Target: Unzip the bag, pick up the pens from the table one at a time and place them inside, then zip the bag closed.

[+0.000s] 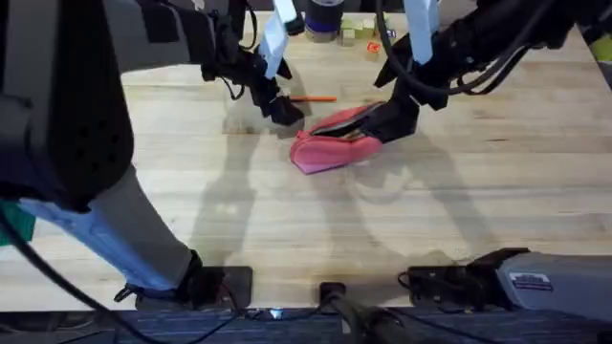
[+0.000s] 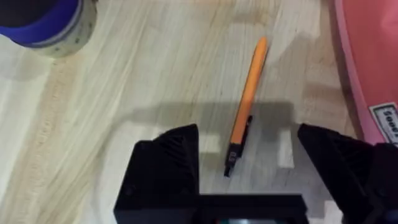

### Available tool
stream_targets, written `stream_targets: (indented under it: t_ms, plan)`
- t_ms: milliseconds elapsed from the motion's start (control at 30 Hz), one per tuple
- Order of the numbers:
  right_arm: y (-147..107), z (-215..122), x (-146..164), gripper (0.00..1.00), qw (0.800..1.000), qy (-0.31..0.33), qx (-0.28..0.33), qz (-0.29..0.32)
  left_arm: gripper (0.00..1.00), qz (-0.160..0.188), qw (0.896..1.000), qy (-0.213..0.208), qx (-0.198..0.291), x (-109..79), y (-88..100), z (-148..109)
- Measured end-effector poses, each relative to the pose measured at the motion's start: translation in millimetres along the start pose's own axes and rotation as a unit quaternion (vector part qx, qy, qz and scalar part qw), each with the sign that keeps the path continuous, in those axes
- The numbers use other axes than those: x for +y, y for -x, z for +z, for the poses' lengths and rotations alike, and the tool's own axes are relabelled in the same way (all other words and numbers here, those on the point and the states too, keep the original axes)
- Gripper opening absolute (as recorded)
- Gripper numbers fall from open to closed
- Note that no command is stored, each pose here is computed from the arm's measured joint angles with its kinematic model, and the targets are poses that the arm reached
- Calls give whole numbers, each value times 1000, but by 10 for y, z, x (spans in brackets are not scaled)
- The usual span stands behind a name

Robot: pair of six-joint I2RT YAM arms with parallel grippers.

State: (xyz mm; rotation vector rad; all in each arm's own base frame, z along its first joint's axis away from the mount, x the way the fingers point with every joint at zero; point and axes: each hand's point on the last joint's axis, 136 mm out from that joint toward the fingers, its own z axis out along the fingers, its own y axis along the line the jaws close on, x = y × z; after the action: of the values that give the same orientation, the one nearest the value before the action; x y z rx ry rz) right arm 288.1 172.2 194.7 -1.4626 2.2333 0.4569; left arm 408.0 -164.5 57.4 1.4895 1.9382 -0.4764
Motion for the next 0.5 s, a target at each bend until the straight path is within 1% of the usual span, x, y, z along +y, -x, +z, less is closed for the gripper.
stream_targets:
  t_ms: [167,433,500]
  plan:
    - [0,0,0,996,1000,0,0,0,991,-15,1000,-14,13,-47,-128,101]
    - [0,0,-1,996,1000,0,0,0,997,-33,999,-30,21,-101,-168,100]
    - [0,0,-1,996,1000,0,0,0,950,-35,999,-31,21,-102,-165,98]
